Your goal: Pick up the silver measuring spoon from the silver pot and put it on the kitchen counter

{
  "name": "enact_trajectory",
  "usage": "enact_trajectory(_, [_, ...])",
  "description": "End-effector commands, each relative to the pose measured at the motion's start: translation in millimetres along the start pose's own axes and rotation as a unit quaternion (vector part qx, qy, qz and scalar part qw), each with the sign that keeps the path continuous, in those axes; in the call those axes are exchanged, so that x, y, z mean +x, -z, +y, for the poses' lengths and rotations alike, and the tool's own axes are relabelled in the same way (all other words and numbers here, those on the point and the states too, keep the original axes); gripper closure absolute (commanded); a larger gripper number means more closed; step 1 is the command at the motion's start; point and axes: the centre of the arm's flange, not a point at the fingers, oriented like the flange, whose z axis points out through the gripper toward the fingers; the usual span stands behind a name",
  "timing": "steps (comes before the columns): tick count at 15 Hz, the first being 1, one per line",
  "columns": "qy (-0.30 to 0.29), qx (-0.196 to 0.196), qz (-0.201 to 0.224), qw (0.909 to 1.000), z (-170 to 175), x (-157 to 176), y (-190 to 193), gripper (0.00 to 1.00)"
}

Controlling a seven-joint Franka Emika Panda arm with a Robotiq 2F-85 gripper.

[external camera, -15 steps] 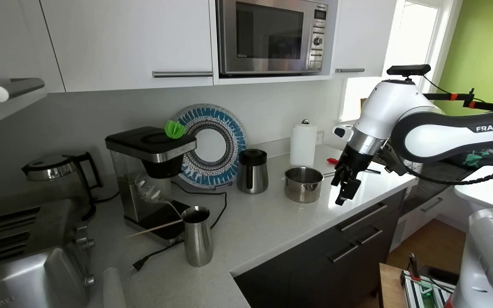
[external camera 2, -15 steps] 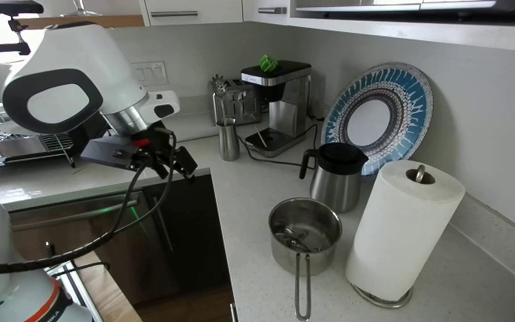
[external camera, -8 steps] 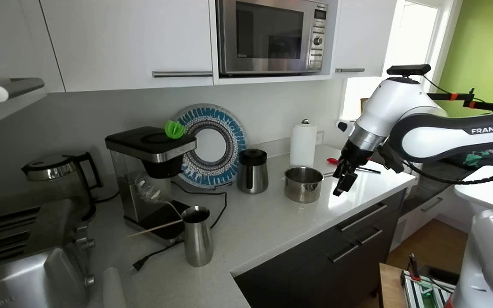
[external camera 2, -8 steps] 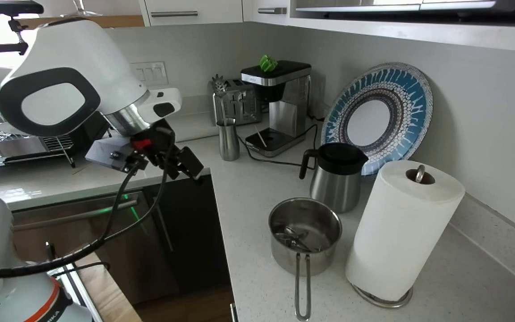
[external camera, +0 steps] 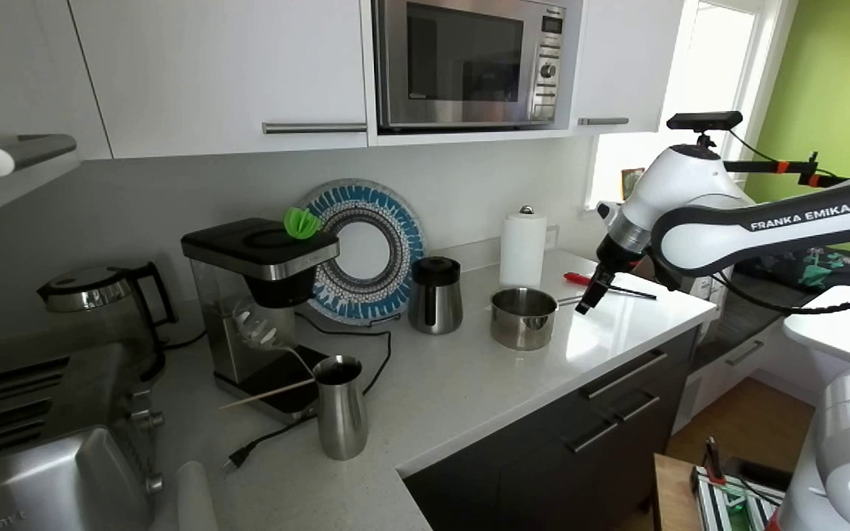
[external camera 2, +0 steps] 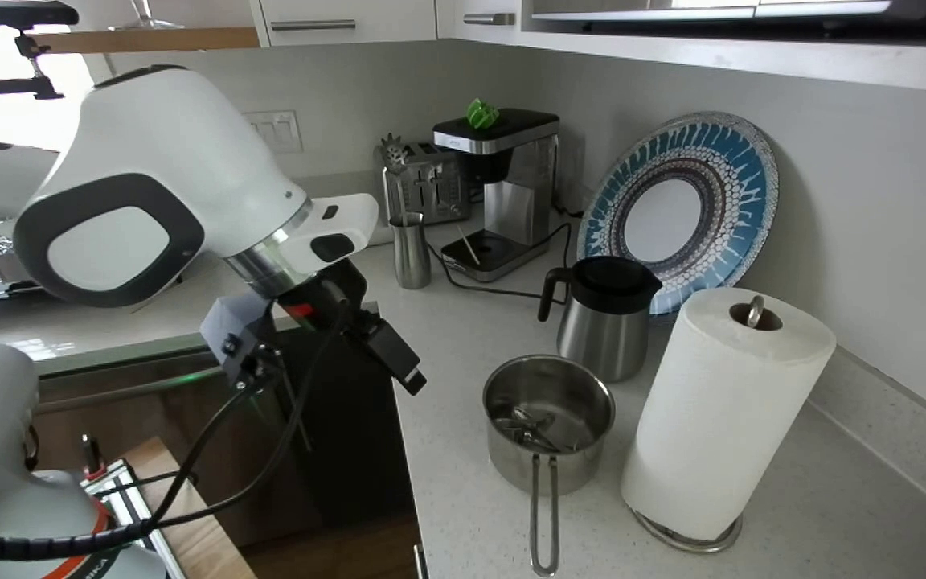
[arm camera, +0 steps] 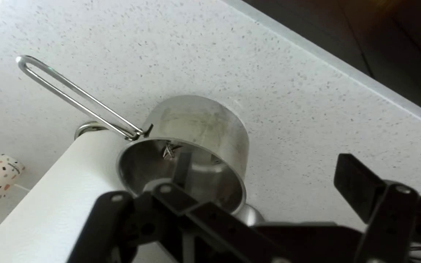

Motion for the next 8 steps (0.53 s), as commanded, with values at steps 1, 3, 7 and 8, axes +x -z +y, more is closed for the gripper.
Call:
enact_trajectory(1, [-0.002,-0.001,-0.002,1.0,1.1,2.0,-2.4,0.0])
enact_trajectory(3, [-0.004,-0.001,-0.004,1.0,2.1,4.2,-3.8,0.0])
enact_trajectory(7, [-0.004,-0.002,-0.003,1.0,2.8,5.0,-3.0,0.0])
enact_trajectory(8, [-0.016,-0.009,-0.003,0.9998,0.6,13.0,-4.1,0.0])
